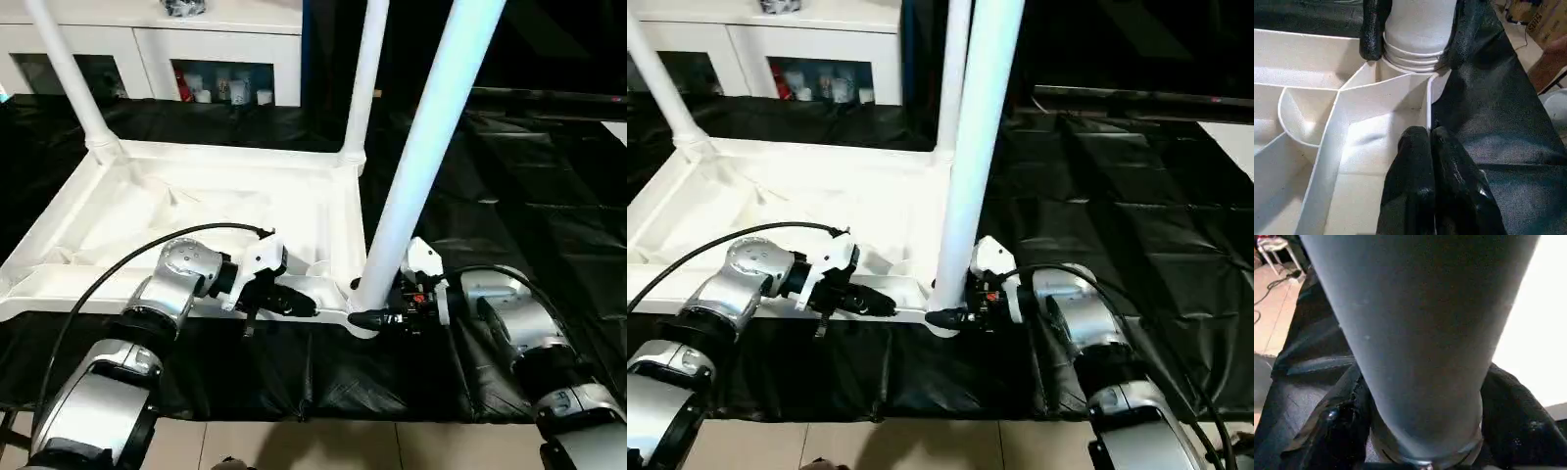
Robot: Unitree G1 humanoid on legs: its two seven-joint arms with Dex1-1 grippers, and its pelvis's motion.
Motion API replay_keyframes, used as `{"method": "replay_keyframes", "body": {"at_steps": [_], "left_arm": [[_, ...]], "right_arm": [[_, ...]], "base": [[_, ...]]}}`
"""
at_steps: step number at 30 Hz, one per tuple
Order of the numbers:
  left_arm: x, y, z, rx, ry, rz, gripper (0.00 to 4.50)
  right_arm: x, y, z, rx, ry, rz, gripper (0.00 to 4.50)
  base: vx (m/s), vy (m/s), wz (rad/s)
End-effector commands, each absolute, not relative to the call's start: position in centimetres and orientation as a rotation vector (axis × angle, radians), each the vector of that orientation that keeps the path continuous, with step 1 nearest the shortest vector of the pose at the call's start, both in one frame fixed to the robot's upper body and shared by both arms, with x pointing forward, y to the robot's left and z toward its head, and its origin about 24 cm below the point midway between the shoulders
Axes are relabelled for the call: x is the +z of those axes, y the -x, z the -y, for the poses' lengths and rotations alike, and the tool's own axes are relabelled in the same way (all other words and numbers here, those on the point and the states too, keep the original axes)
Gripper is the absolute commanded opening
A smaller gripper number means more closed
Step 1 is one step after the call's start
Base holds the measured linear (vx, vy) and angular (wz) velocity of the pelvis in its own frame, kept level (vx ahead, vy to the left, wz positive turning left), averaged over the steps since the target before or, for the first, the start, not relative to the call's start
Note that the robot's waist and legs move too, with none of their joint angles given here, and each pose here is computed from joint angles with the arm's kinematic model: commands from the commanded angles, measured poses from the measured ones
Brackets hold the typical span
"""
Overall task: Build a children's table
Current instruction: Rotate leg to tighten
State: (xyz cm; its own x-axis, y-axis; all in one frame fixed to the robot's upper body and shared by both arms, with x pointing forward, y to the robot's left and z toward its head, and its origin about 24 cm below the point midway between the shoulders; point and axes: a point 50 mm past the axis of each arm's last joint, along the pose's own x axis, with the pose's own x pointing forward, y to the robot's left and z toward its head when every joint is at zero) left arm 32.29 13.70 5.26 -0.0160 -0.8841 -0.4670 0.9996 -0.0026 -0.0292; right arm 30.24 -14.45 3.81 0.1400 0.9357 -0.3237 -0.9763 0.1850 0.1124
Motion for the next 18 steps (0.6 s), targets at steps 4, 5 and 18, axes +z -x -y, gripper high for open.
{"method": "replay_keyframes", "body": {"at_steps": [4,5,18], "left_arm": [[5.1,-33.9,-12.2,-1.293,-0.371,-0.388,0.0],[5.1,-33.9,-12.2,-1.292,-0.371,-0.388,0.0],[3.2,-32.5,-3.1,-1.165,-0.288,-0.352,0.0]], "right_arm": [[1.9,-30.3,12.5,1.155,0.064,-0.343,2.72],[1.9,-30.3,12.5,1.154,0.064,-0.343,2.72],[2.0,-32.6,6.7,0.623,-0.081,-0.235,3.26]], "base": [[0.0,0.0,0.0],[0.0,0.0,0.0],[0.0,0.0,0.0]]}}
